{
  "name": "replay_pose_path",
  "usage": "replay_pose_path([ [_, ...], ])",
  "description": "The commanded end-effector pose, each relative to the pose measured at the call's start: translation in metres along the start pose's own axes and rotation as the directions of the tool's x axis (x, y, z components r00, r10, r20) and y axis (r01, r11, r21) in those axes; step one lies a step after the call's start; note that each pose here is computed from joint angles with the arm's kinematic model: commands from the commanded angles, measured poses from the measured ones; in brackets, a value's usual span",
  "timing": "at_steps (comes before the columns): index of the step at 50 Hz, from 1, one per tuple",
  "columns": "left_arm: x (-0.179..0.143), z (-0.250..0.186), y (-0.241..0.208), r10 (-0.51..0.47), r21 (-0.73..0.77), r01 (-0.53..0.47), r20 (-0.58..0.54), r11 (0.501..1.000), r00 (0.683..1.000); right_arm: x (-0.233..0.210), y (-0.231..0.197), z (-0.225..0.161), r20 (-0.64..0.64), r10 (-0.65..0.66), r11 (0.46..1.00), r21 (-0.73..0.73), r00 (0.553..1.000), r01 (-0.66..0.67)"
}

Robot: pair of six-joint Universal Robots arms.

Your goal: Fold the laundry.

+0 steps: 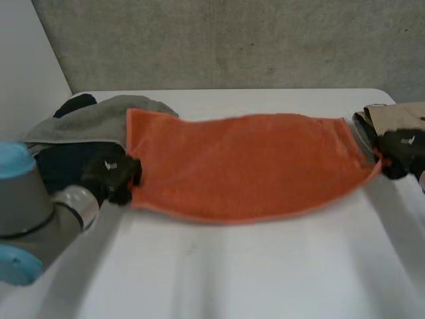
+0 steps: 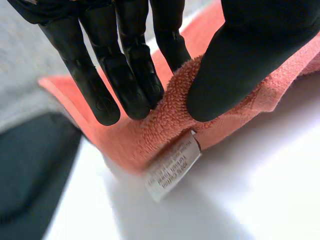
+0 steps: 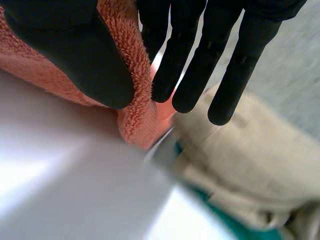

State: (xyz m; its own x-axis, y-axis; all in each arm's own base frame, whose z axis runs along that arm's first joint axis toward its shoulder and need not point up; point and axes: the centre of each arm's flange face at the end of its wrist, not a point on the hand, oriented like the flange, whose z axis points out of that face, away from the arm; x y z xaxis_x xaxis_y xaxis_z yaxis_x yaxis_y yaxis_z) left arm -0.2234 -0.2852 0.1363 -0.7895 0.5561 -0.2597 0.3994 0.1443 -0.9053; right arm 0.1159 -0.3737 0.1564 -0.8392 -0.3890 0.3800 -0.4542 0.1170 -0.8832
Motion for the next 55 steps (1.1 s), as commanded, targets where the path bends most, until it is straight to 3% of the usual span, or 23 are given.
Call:
replay_pose_path([
  [1,-0.006,-0.001,0.016,0.054,-0.076,-0.051,0.029,0.996,0.998,0.003,0.012,-0.002,-0.004,0.008,0.999,-0.039,1.0,-0.008],
  [13,0.014,-0.031,0.002,-0.014,-0.047,0.014,0.015,0.999,1.0,0.003,0.01,-0.007,-0.013,0.029,0.999,-0.037,0.999,-0.03],
  [23,0.045,-0.043,0.014,0.015,-0.098,-0.017,-0.02,0.995,1.0,0.001,0.012,-0.006,-0.011,0.025,0.999,-0.039,1.0,-0.025],
  [36,0.026,-0.009,0.016,0.017,-0.089,-0.011,0.074,0.996,0.997,0.004,0.015,-0.008,-0.018,0.027,0.998,-0.054,0.999,-0.028],
  [45,0.018,-0.018,-0.012,-0.14,0.023,0.14,0.047,0.99,0.989,0.002,0.018,-0.015,0.003,-0.019,0.995,-0.097,1.0,0.019],
  [48,0.011,-0.034,-0.023,-0.186,-0.004,0.187,0.068,0.982,0.98,0.006,0.009,-0.026,0.031,-0.049,0.99,-0.128,0.998,0.052],
  [53,0.001,-0.066,-0.037,-0.125,-0.109,0.132,0.076,0.985,0.989,0.015,-0.01,-0.054,0.087,-0.142,0.968,-0.195,0.986,0.156],
  [55,0.0,-0.086,-0.048,-0.059,-0.166,0.067,0.053,0.984,0.997,0.02,-0.024,-0.076,0.131,-0.187,0.945,-0.247,0.974,0.214],
])
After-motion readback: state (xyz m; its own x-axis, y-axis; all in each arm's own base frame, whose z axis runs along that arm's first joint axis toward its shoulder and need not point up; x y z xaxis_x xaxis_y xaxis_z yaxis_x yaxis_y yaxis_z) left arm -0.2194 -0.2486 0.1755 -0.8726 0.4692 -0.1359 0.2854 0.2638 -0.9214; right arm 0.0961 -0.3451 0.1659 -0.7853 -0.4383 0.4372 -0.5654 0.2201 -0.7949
